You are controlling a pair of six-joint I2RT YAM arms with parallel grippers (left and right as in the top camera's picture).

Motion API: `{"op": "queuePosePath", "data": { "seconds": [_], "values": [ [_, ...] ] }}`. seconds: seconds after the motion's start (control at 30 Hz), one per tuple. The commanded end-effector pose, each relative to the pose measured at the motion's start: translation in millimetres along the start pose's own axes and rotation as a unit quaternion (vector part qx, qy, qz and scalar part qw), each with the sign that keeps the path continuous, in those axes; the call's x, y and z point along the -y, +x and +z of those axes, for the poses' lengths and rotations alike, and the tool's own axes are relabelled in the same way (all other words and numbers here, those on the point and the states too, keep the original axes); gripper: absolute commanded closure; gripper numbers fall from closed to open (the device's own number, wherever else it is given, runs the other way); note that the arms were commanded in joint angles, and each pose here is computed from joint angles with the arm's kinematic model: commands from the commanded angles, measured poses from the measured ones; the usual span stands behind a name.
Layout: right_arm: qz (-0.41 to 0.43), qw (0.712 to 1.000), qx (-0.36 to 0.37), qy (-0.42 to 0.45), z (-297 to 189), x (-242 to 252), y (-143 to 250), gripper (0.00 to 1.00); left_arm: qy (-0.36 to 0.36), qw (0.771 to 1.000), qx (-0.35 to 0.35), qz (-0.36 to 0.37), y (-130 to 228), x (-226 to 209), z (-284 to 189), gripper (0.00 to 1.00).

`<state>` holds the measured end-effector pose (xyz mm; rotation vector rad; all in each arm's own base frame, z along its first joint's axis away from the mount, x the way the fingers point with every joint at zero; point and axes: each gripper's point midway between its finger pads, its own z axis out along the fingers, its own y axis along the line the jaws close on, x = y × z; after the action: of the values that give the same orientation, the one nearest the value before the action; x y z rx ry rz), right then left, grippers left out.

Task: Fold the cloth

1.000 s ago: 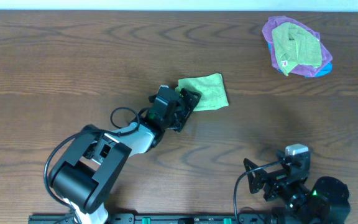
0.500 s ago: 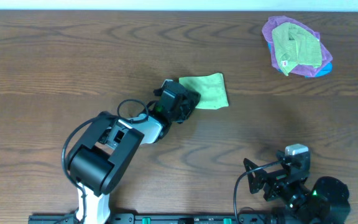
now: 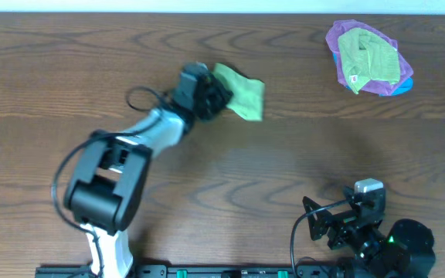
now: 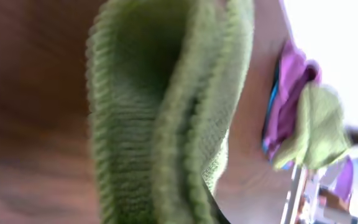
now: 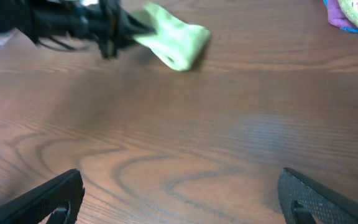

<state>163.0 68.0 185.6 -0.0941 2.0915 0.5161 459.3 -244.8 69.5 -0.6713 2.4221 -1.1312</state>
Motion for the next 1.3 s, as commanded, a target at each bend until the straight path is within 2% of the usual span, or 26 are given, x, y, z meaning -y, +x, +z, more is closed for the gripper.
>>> {"op": "queuePosePath", "data": {
  "seconds": [0.0, 0.27, 0.43, 0.53, 0.77, 0.93, 1.27],
  "values": [
    [0.006, 1.0, 0.003, 0.001, -0.7, 0.4, -0.5, 0.01, 0.027, 0.998, 0.041, 0.041, -56.5, 38.1, -39.3, 0.94],
    [0.006, 1.0, 0.003, 0.001, -0.7, 0.4, -0.5, 0.01, 0.048, 0.995, 0.083, 0.024, -156.5, 38.1, -88.4, 0.94],
    [0.006, 1.0, 0.003, 0.002, -0.7, 0.5, -0.5, 0.01, 0.048, 0.992, 0.118, 0.017, -209.6, 24.0, -88.6, 0.94],
    [0.006, 1.0, 0.003, 0.001, -0.7, 0.4, -0.5, 0.01, 0.052, 0.991, 0.12, 0.015, -228.7, 18.5, -78.9, 0.95],
    [0.006, 1.0, 0.003, 0.002, -0.7, 0.5, -0.5, 0.01, 0.037, 0.993, 0.108, -0.004, -245.6, -17.1, -52.3, 0.94],
    [0.006, 1.0, 0.003, 0.002, -0.7, 0.5, -0.5, 0.01, -0.019, 0.994, 0.108, 0.003, -247.8, -55.5, -50.3, 0.94],
    [0.006, 1.0, 0.003, 0.001, -0.7, 0.4, -0.5, 0.01, -0.115, 0.986, 0.115, 0.036, -251.5, -101.9, -64.0, 0.94]
  ]
}}
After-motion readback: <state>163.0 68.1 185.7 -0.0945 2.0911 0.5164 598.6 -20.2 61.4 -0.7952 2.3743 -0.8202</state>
